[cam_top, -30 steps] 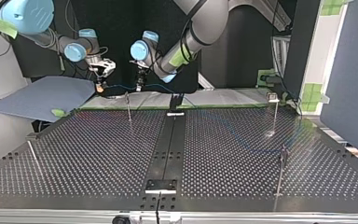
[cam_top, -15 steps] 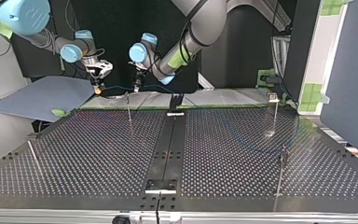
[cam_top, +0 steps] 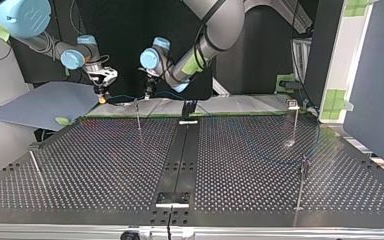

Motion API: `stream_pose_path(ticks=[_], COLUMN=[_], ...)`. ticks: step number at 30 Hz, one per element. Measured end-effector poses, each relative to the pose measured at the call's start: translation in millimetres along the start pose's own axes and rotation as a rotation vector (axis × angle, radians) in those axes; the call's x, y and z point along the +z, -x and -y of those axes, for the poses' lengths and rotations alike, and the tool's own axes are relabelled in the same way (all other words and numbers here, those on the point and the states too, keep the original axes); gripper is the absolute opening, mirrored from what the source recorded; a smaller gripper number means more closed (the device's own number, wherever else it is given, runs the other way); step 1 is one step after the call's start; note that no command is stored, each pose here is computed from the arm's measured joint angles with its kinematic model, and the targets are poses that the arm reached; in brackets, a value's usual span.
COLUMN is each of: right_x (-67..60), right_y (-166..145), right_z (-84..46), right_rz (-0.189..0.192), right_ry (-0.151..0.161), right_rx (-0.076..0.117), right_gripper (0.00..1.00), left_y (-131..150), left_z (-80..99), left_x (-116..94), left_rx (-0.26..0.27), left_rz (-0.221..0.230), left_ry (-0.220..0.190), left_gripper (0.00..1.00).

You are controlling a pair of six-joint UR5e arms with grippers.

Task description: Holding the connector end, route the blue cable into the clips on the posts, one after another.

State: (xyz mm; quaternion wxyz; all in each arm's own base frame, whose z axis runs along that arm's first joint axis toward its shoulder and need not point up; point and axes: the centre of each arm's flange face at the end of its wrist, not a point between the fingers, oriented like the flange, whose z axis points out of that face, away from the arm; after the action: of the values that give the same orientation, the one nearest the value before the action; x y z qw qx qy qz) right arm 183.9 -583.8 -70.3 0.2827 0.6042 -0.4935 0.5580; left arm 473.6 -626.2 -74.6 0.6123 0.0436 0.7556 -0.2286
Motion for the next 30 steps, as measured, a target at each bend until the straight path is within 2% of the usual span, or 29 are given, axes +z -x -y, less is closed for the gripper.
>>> stream_pose_path(ticks=[7,17,23,30], right_x=[4.7,12.0,11.9,8.4], right_y=[-5,-14,-15,-12], right_z=[-2.7,-9.9,-15.6,-17.0], right_rz=[-0.007,-0.021,-0.010,0.012], right_ry=[-0.003,0.003,0.017,0.019], right_rx=[-0.001,-0.001,-0.001,-0.010], right_gripper=[0.00,0.00,0.00,0.00], left_y=[3,9,5,2], left_z=[-6.9,-9.0,-3.4,1.3], left_x=[6,16,9,5], left_rx=[-0.005,-0.048,-0.014,0.010], left_rz=[-0.007,-0.017,-0.047,-0.055], left_ry=[-0.019,-0.071,-0.070,-0.069], left_gripper=[0.01,0.01,0.01,0.01])
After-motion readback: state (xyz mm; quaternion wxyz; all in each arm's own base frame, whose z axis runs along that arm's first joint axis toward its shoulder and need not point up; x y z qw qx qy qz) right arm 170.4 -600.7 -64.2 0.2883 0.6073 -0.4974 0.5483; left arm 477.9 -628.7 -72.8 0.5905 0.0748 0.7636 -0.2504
